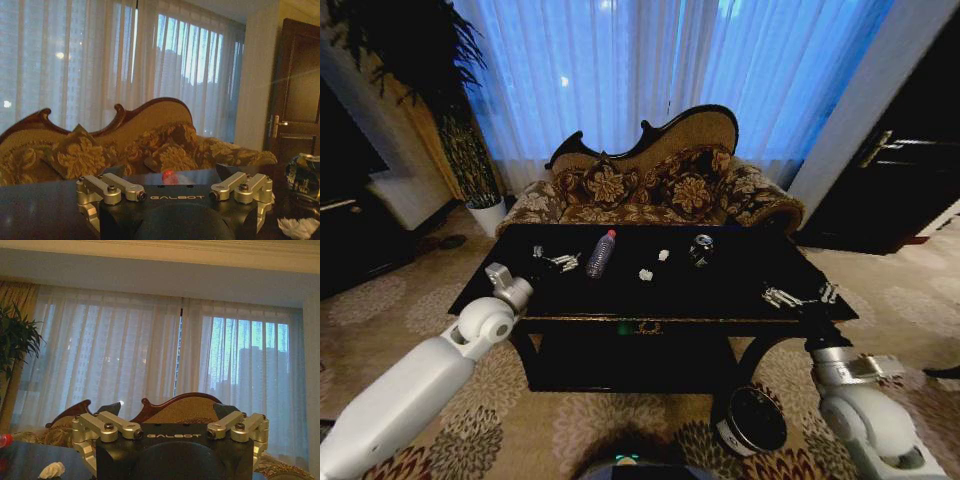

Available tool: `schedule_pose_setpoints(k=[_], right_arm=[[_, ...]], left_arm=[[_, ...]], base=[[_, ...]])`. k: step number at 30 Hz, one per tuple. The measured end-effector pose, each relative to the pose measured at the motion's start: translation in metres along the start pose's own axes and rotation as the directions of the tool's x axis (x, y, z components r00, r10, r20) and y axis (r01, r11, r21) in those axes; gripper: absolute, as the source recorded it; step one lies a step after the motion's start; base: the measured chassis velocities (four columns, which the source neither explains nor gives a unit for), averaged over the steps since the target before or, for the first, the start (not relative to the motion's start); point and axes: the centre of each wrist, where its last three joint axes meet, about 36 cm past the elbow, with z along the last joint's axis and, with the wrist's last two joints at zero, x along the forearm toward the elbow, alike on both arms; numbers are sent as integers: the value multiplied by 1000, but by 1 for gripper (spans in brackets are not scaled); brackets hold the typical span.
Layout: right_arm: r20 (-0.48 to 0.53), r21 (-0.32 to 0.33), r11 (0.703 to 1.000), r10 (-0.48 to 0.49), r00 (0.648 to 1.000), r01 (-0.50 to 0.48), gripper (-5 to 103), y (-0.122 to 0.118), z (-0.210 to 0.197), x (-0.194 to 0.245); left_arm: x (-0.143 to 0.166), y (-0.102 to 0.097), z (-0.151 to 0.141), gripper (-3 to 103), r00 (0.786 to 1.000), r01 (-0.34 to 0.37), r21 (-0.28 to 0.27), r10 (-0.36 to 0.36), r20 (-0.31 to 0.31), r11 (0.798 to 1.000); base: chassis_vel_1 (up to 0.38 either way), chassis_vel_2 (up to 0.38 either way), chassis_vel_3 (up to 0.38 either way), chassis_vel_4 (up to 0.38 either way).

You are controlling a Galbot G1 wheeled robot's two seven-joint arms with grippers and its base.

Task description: Move to the front of the table and place the trash on the table into the trash bin.

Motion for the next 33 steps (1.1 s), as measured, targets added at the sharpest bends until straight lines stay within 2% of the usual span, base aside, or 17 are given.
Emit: schedule_pose_setpoints(k=[7, 15, 17, 22, 33], right_arm=[[0, -16, 1000, 11, 1000, -11, 100, 3, 4, 1], [-3, -17, 1000, 21, 1000, -21, 100, 4, 7, 3], [-3, -17, 1000, 21, 1000, -21, 100, 4, 7, 3], [-2, -16, 1000, 21, 1000, -21, 100, 3, 7, 3], [3, -16, 1000, 21, 1000, -21, 100, 3, 6, 1]], left_arm=[[-25, -10, 6, 100, 1000, -30, 24, 29, 8, 999], [-40, -19, 15, 100, 998, -54, 41, 54, -10, 998], [-41, -20, 16, 100, 999, -53, 45, 54, -10, 998], [-51, -30, 34, 100, 999, -32, 92, 34, -17, 995], [-60, -42, 54, 100, 999, -28, 128, 33, -42, 991]], base=[[0, 0, 0, 0], [0, 0, 0, 0], [0, 0, 0, 0], [0, 0, 0, 0], [0, 0, 0, 0]])
